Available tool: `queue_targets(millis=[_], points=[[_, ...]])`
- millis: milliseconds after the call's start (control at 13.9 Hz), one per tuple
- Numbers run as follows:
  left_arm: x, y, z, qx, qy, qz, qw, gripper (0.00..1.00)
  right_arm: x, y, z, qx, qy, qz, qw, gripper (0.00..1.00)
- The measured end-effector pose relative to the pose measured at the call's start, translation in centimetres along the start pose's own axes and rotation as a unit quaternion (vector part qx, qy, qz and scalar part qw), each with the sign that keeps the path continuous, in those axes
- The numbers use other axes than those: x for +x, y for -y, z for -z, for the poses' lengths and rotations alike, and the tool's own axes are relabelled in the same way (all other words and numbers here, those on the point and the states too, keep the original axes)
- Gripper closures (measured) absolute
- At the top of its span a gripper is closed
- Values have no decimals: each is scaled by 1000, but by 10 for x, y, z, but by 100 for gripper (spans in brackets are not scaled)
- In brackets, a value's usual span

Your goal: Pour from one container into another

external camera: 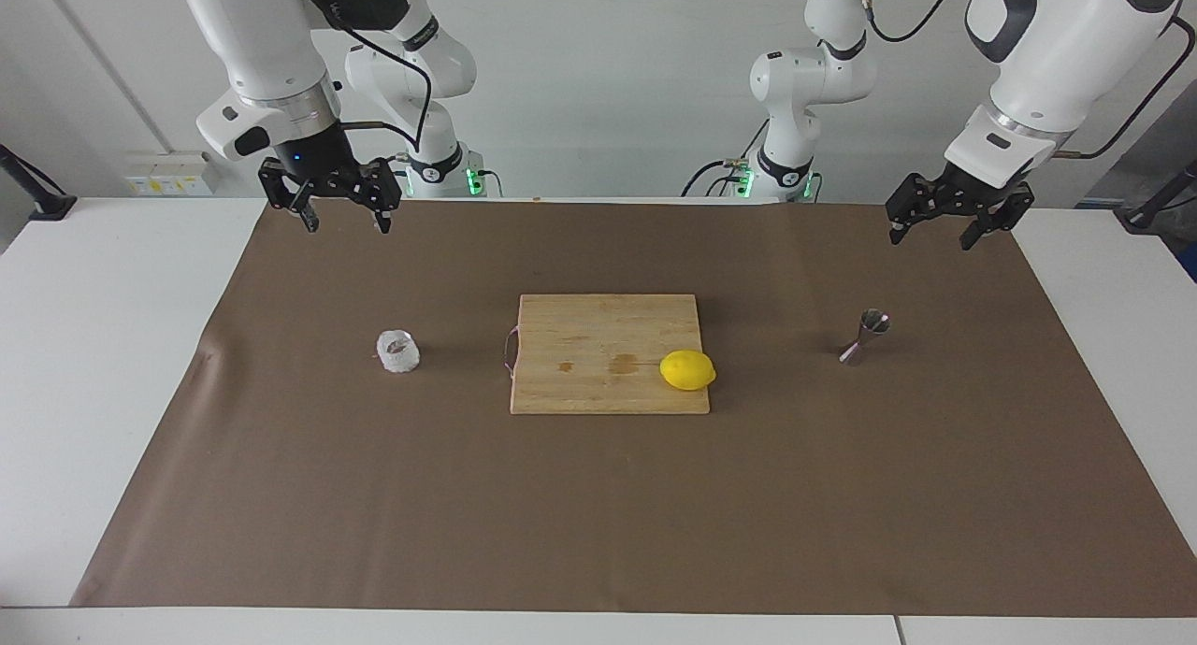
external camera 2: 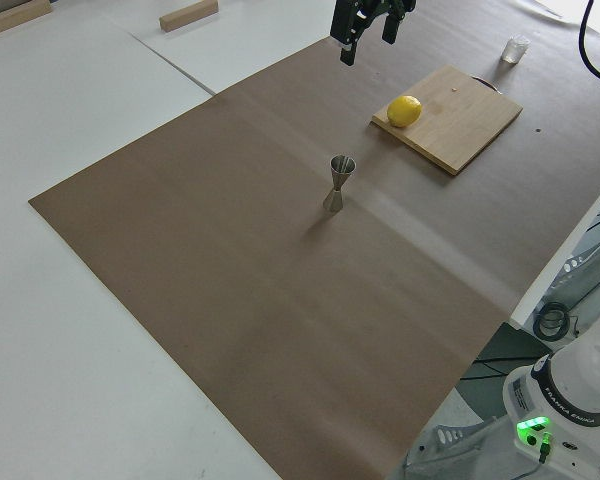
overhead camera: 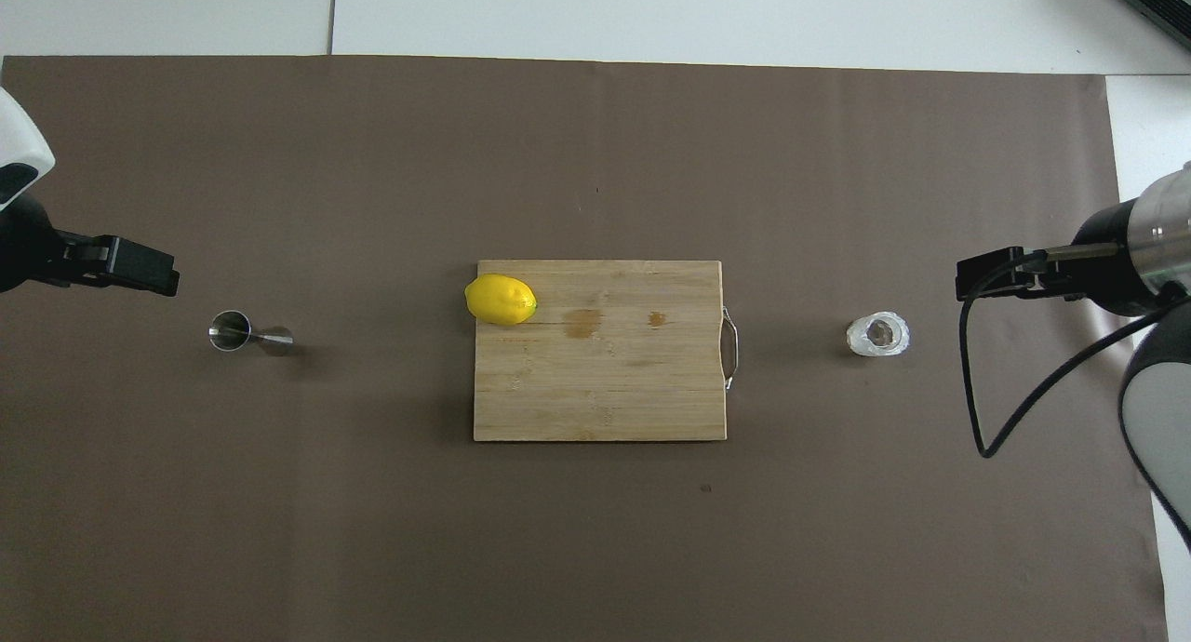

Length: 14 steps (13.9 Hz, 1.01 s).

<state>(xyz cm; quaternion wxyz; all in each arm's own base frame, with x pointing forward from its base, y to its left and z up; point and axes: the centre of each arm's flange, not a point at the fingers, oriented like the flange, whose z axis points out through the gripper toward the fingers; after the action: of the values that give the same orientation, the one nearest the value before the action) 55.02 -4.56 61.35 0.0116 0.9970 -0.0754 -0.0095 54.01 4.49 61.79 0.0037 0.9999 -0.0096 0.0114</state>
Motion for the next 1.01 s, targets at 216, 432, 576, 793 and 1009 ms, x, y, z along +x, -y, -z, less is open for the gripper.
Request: queue_targets(millis=[216, 432, 576, 793, 1009], points=[[0, 0, 0, 0, 1, 0, 1000, 0, 0, 0, 0, 0, 1, 0, 1000, 0], [-1, 0, 1, 0, -1, 0, 1000, 0, -1, 0, 0, 0, 3, 0, 1000, 0], [-1, 0, 2, 0, -2, 0, 1000, 0, -1, 0, 0, 0, 2, 0, 1000, 0], [-1, 0, 2, 0, -2, 0, 1000, 0, -1, 0, 0, 0, 3, 0, 1000, 0], [-2, 3, 2, 0, -2, 3, 1000, 0, -1, 0, 0, 0, 3, 0, 1000, 0]])
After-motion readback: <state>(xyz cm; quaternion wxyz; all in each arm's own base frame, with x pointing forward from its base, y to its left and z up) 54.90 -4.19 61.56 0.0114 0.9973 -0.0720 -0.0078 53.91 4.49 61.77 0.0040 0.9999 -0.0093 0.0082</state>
